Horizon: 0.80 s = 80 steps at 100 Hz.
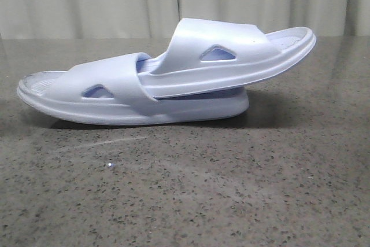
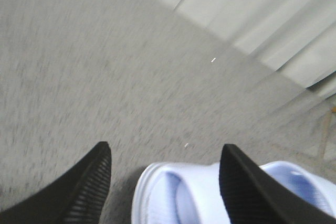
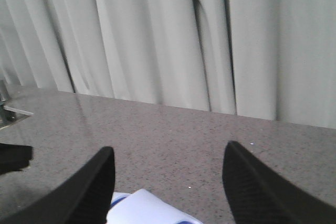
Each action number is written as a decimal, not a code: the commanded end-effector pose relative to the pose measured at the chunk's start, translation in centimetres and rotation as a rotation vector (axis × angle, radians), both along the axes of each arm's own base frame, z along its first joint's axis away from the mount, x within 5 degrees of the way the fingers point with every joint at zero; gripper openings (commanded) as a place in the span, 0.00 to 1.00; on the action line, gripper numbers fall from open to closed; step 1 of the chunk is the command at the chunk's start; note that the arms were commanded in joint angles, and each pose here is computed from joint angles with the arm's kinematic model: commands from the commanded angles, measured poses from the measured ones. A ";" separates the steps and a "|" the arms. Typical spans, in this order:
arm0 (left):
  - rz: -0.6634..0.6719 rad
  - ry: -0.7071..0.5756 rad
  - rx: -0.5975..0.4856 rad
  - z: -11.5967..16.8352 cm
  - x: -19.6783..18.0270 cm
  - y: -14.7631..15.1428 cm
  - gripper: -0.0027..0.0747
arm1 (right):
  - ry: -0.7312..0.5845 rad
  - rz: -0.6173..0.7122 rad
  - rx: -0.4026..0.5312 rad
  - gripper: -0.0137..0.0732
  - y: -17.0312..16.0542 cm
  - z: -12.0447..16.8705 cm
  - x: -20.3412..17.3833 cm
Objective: Insert blue slippers together front up
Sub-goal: 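Open both grippers and release the nested slippers on the table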
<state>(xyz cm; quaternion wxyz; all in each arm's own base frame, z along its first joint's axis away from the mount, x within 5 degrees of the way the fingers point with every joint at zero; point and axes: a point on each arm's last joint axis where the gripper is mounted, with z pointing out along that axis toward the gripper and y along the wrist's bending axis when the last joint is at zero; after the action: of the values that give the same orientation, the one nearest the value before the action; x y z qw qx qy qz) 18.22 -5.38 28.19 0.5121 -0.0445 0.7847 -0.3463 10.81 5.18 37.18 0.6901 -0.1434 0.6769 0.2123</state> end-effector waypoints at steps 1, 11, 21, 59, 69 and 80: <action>0.003 -0.159 0.006 3.0 -1.7 0.1 0.54 | -0.069 -0.095 -0.024 0.60 -0.9 0.4 -0.2; 0.042 -0.298 0.090 4.8 -4.3 0.8 0.54 | -0.109 -0.161 -0.056 0.60 -1.7 -0.5 -0.9; 0.077 -0.426 0.169 6.0 -6.9 1.3 0.54 | -0.168 -0.212 -0.084 0.60 -2.4 -1.3 -2.3; 0.198 -0.620 0.275 2.6 -13.1 2.8 0.54 | -0.277 -0.256 -0.061 0.60 -3.8 -5.8 -6.3; 0.196 -0.607 0.277 0.6 -13.4 2.8 0.54 | -0.279 -0.257 -0.060 0.60 -3.9 -7.2 -6.7; 0.189 -0.570 0.283 -1.7 -13.3 2.8 0.54 | -0.256 -0.259 -0.069 0.60 -3.9 -9.0 -6.6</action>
<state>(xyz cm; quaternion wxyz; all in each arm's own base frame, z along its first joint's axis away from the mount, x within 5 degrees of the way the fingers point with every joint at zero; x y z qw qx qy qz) 4.86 -2.62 27.15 0.7456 0.0603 0.6393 -0.1784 4.15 1.64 28.51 0.7785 -0.1170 0.6087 0.0985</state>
